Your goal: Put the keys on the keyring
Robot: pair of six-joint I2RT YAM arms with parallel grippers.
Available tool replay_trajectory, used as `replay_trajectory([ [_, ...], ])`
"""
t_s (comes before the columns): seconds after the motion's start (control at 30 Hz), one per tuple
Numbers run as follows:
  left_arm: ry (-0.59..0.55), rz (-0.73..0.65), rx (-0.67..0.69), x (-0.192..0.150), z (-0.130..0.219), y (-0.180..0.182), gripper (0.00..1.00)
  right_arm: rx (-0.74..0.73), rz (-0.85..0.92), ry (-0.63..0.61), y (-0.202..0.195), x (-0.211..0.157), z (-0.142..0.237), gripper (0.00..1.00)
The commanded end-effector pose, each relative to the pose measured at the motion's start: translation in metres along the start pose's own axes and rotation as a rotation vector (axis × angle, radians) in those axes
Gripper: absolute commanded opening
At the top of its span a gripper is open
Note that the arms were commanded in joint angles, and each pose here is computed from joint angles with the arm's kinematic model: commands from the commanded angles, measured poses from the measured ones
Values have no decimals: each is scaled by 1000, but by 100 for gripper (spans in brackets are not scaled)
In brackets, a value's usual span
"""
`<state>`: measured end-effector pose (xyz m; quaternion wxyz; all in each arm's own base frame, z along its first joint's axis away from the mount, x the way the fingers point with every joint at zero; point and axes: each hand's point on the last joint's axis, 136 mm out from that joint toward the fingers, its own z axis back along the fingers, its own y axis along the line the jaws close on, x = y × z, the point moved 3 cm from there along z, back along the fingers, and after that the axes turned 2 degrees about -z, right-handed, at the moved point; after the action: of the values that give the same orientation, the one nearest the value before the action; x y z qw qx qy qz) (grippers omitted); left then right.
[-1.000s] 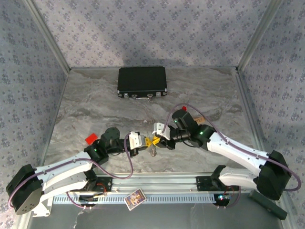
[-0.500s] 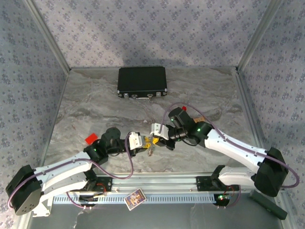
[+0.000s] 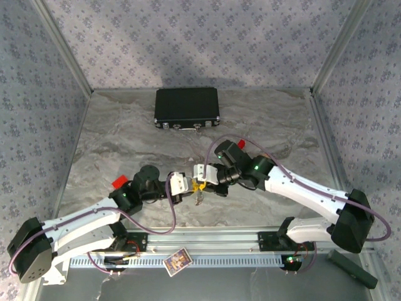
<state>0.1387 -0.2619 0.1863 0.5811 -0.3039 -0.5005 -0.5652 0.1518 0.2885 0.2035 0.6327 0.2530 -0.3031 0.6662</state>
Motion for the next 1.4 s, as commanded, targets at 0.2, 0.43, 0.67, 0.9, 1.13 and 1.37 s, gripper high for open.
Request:
replay_trajectory([
  [0.2,-160,16,31,18,4,1,0,-11,-109,-203,-4,-4,10,25],
  [0.43,-225,32,57,25,6,4,0,-12,-124,-241,-9,-5,5,26],
  [0.67,-221,31,51,23,6,3,0,5,-132,-244,-10,-6,1,16],
  [0.9,-174,31,48,19,4,4,13,11,-113,-214,-9,-3,6,0],
  [1.13,-78,-1,30,14,2,4,15,-18,-41,-60,-8,-6,13,0],
  [1.37,-90,-12,19,19,1,4,15,-12,7,6,-6,-1,12,0],
])
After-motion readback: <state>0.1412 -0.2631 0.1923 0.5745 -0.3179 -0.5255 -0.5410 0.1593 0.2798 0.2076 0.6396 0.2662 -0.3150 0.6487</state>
